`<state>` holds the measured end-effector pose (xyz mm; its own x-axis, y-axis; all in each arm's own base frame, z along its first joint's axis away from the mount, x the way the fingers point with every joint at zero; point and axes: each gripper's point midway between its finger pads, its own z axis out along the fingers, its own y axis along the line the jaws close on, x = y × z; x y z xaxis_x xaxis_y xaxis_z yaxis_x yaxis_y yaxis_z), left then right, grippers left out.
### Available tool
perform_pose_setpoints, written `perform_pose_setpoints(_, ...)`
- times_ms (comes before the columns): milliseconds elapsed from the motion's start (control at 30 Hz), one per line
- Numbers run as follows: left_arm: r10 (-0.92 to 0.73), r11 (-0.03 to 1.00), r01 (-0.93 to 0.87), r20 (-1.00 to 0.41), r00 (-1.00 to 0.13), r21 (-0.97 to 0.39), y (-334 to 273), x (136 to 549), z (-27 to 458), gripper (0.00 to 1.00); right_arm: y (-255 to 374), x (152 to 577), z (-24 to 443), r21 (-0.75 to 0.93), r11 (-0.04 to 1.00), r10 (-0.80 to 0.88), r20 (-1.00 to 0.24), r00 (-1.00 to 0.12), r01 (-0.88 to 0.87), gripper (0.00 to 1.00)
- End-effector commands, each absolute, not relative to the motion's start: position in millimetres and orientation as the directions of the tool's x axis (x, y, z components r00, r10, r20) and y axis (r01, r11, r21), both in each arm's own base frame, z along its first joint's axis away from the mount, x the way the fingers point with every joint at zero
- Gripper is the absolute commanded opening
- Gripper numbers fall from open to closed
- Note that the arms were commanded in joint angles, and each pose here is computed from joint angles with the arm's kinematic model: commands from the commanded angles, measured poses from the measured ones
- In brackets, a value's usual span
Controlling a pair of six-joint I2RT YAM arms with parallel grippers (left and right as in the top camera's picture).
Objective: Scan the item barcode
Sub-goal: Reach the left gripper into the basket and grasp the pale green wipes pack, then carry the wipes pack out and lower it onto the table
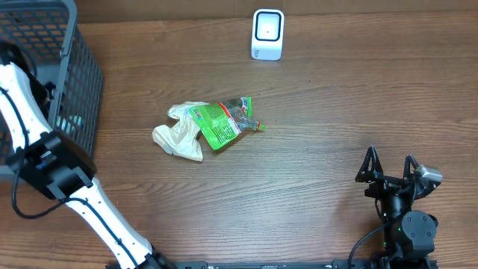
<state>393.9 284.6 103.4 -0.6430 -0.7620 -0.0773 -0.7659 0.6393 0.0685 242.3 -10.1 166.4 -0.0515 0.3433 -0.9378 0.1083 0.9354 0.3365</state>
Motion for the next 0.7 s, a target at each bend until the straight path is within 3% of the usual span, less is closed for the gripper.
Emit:
perform_pose_setpoints(0, -0.753, 0.638, -0.769, -0.242, -0.612, -0.039, 279.4, 414.1, 175.0, 0.04, -10.8, 241.8, 169.7, 0.335, 0.936, 0.341, -0.939, -0.037, 0.11, 1.0)
perform_pose_setpoints(133, -0.684, 0.708, -0.683, -0.418, -0.598, -0.182, 252.2, 433.2, 252.9, 0.04, -10.8, 241.8, 169.7, 0.335, 0.936, 0.341, -0.939, -0.037, 0.11, 1.0)
perform_pose_setpoints(400, -0.526, 0.814, -0.548, -0.644, -0.556, -0.192, 183.0, 410.2, 373.8, 0.04, -10.8, 241.8, 169.7, 0.335, 0.936, 0.341, -0.939, -0.037, 0.11, 1.0)
perform_pose_setpoints(667, -0.411, 0.872, -0.467, -0.737, -0.538, -0.146, 124.7, 382.2, 427.7, 0.08, -10.8, 241.8, 169.7, 0.335, 0.936, 0.341, -0.939, -0.037, 0.11, 1.0)
